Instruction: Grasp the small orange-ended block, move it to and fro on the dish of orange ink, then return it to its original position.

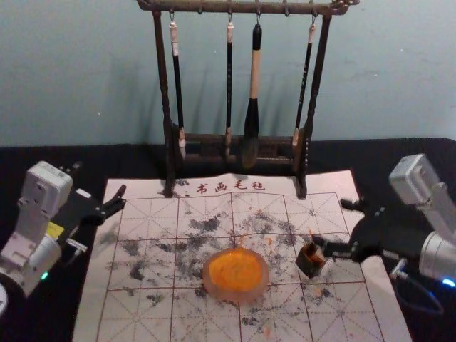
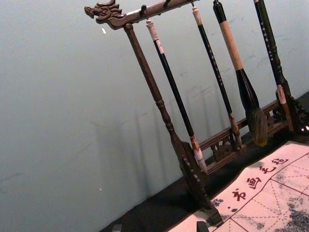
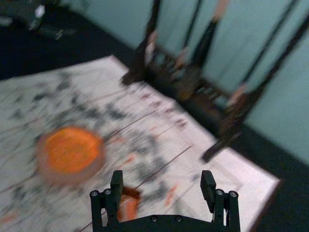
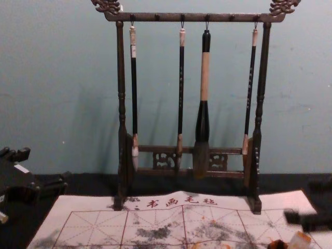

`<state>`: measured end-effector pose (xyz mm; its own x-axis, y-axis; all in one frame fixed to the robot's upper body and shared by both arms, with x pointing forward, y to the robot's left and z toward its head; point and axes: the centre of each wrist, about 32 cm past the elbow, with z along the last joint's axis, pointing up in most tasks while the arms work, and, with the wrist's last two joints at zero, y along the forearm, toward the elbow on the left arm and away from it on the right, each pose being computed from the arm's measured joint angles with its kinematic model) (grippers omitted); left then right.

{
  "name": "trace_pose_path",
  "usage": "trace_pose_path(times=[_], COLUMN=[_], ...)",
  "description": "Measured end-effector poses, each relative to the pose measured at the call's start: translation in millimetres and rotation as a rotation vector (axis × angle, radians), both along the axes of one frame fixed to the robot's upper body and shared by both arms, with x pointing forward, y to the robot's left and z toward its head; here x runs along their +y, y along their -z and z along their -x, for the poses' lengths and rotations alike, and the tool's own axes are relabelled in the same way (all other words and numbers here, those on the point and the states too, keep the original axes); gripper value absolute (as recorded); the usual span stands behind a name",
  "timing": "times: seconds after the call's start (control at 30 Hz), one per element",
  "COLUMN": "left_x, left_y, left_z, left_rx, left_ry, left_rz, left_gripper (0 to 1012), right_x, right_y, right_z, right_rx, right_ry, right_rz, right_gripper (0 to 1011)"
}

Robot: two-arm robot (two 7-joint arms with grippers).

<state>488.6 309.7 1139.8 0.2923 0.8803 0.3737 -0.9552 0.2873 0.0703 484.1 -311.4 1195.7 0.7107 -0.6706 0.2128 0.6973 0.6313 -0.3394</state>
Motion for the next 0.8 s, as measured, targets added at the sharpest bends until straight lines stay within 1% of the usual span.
trace_pose_path(times=[0.07,0.1,0.2,0.23,0.27,0.3,0.37,0.4,0.43,0.47,0.5,0.53,0.67,0.77,0.8], left_x=[0.0,0.0,0.0,0.0,0.0,0.0,0.0,0.0,0.0,0.0,0.0,0.0,0.0,0.0,0.0], left_y=[0.0,0.0,0.0,0.0,0.0,0.0,0.0,0.0,0.0,0.0,0.0,0.0,0.0,0.0,0.0], left_z=[0.0,0.0,0.0,0.0,0.0,0.0,0.0,0.0,0.0,0.0,0.0,0.0,0.0,0.0,0.0], left_rx=[0.000,0.000,0.000,0.000,0.000,0.000,0.000,0.000,0.000,0.000,0.000,0.000,0.000,0.000,0.000], left_ry=[0.000,0.000,0.000,0.000,0.000,0.000,0.000,0.000,0.000,0.000,0.000,0.000,0.000,0.000,0.000], left_rz=[0.000,0.000,0.000,0.000,0.000,0.000,0.000,0.000,0.000,0.000,0.000,0.000,0.000,0.000,0.000], left_gripper=[1001,1001,1002,1001,1001,1001,1001,1001,1001,1001,1001,1001,1001,1001,1001], right_x=[-0.7,-1.4,-1.0,0.2,1.3,3.5,5.3,7.1,7.1,9.2,10.5,12.1,14.6,14.4,14.4], right_y=[-0.6,0.6,4.9,11.5,15.8,24.2,33.8,43.5,43.5,51.9,56.5,64.9,78.1,82.7,82.4], right_z=[3.7,7.5,15.2,21.4,24.6,30.0,35.2,39.7,39.7,43.4,45.3,48.4,52.4,53.0,53.0], right_rx=[-0.038,-0.074,-0.137,-0.178,-0.198,-0.234,-0.252,-0.270,-0.270,-0.284,-0.288,-0.294,-0.316,-0.332,-0.333], right_ry=[0.034,0.071,0.145,0.199,0.227,0.283,0.335,0.384,0.384,0.422,0.441,0.471,0.511,0.523,0.523], right_rz=[-0.016,-0.026,-0.030,-0.019,-0.010,0.009,0.026,0.044,0.044,0.062,0.069,0.086,0.113,0.124,0.124], right_gripper=[1002,1002,1002,1002,1002,1002,1000,1002,1002,1000,1002,1002,1002,1000,1002])
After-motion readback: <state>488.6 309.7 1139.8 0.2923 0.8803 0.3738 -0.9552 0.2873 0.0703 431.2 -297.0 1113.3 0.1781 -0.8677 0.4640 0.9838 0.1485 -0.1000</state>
